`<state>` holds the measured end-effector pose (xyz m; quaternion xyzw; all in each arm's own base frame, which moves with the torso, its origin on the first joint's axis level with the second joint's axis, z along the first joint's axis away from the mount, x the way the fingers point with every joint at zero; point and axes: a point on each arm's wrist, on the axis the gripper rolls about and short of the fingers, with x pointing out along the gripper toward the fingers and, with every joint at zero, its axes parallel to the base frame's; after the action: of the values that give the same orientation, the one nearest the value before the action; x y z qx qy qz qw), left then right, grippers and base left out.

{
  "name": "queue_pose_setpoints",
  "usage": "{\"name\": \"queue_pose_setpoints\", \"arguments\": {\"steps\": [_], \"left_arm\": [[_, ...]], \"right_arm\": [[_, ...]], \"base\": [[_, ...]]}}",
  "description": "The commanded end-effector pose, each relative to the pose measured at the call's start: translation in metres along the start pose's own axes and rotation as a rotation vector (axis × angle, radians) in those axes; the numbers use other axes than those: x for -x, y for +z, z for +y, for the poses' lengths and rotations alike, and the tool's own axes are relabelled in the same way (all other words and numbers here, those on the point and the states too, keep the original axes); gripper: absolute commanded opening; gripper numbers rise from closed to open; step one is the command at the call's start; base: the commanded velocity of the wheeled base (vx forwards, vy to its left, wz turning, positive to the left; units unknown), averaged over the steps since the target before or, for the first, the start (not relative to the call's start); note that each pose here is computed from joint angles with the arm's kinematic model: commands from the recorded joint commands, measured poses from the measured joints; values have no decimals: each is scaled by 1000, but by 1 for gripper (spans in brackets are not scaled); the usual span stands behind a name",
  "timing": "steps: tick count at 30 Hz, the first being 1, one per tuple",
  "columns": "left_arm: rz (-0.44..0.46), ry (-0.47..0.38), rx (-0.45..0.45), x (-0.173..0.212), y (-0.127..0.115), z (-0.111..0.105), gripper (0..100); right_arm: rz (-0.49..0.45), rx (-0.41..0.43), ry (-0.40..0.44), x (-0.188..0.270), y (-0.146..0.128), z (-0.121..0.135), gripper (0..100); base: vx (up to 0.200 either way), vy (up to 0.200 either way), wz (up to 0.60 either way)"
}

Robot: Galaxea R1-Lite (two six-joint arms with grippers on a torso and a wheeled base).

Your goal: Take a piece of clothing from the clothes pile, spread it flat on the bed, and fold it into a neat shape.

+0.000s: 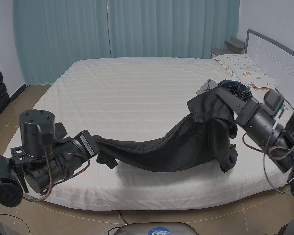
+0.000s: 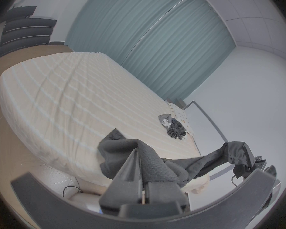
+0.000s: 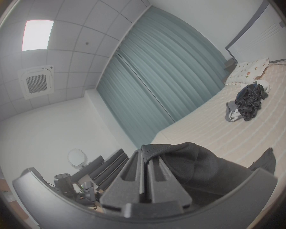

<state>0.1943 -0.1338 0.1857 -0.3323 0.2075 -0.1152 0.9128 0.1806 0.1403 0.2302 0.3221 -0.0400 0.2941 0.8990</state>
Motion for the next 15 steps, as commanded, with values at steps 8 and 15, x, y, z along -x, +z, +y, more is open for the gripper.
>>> {"name": "queue_pose_setpoints", "arguments": {"steps": [8, 15], "left_arm": [[-205, -38, 92, 16, 89, -44, 0], [-158, 77, 117, -39, 93, -34, 0]], "right_arm": [[-302, -27, 46, -10, 139, 35, 0], [-220, -68, -131, -82, 119, -27, 0]], "base": [[0, 0, 0], [29, 0, 0]]}}
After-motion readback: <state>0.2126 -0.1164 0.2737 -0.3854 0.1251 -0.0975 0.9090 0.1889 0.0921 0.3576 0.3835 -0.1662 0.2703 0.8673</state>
